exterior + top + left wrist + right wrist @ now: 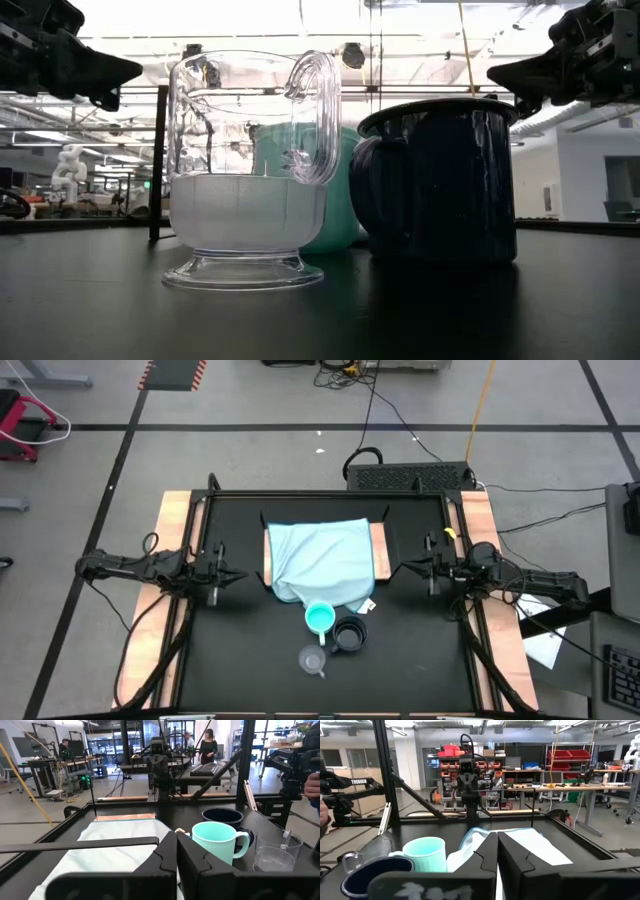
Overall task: Stack small to large cups/mugs on shelf
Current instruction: Put the dark blue mug on the microfiber cloth on the shelf
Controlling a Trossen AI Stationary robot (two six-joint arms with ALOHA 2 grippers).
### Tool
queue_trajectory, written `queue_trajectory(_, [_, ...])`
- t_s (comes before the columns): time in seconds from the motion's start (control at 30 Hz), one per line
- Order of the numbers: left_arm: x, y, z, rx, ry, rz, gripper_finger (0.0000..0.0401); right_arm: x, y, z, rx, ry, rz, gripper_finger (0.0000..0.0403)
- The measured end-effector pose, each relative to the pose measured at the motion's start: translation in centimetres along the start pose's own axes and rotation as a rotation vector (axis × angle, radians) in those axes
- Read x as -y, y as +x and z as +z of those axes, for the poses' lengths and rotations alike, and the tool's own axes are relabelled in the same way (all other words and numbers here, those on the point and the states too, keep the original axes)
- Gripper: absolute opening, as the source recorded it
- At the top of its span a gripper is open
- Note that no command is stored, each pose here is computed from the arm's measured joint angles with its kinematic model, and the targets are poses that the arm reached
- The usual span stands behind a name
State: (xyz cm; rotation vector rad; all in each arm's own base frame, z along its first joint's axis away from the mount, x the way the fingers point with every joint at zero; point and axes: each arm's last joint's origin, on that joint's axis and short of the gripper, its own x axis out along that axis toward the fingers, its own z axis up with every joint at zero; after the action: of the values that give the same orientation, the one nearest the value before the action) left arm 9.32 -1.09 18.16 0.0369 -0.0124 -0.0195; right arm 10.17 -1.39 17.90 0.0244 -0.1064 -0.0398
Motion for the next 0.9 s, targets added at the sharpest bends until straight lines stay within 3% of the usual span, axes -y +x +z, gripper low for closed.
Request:
queue_trajectory(0.37, [0.0, -0.1, 1.1, 0.117, 0.031, -0.019, 0.0003, 0.0, 0.0, 0.0, 0.000, 0.068, 0.000, 0.0000])
queue_trajectory(0.73, [0.1, -0.1, 1.2, 0.127, 0.019, -0.065, 0.0003, 0.0, 0.0, 0.1, 0.007, -0.045, 0.009, 0.0000])
queue_trajectory(0.9, [0.3, -0.1, 1.4, 0.147, 0.002, -0.115, 0.0003, -0.6, 0.2, 0.1, 0.015, -0.082, 0.115, 0.0000])
